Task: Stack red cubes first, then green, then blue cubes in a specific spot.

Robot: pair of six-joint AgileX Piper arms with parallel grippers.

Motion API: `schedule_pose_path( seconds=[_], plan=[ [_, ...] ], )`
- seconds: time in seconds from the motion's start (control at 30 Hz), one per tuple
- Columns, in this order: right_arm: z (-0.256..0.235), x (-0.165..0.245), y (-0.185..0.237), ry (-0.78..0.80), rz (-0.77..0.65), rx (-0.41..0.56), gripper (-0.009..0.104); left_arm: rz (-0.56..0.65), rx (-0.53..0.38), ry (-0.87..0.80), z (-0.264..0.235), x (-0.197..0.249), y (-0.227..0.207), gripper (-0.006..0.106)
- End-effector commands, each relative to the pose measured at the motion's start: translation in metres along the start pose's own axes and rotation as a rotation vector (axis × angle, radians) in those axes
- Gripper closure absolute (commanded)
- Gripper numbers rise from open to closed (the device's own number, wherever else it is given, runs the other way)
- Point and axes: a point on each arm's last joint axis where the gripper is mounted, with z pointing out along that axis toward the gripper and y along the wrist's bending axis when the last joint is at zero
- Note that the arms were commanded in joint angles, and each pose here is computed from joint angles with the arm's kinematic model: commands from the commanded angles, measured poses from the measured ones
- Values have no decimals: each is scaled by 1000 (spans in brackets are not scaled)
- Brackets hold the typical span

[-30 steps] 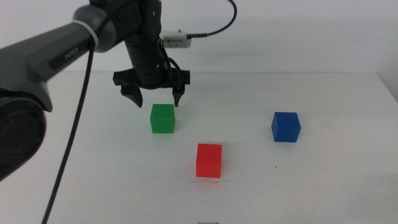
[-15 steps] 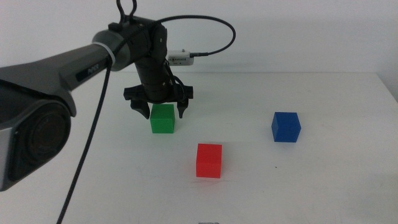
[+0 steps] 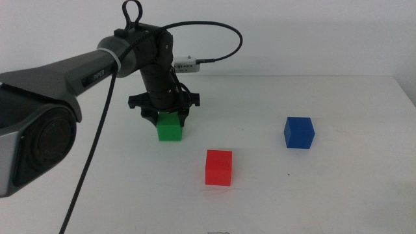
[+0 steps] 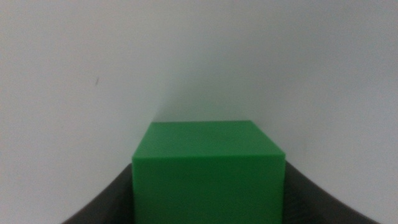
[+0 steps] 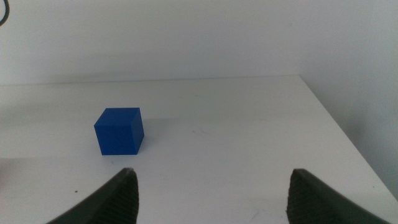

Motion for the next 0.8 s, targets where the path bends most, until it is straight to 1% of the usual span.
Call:
schedule_pose_path(
  seconds=[0.0,0.1,0.2,0.23,0.4,0.47,0.6,0.77],
  plan=[
    [0,-12,0,-75,-19,4,34,-24,29,-54,-52,-2,-1,97],
    [0,-12,0,-75,-19,4,34,-10,-32,-44,-76,7,3,98],
    [0,-12,0,-75,-19,4,34,4,-58,-89,-106,25,3,98],
    [0,-12,0,-75,-19,4,34,5,-66,-97,-110,34,4,98],
    [0,-12,0,-75,-19,4,34,-92,0,-203,-137,81,6,98],
    [0,-12,0,-75,-19,4,34,-110,9,-222,-147,97,4,98],
    [0,-12,0,-75,-19,4,34,-104,5,-206,-157,112,-11,98],
    [0,-12,0,-75,-19,4,34,-55,42,-206,-157,115,-44,98]
  ],
)
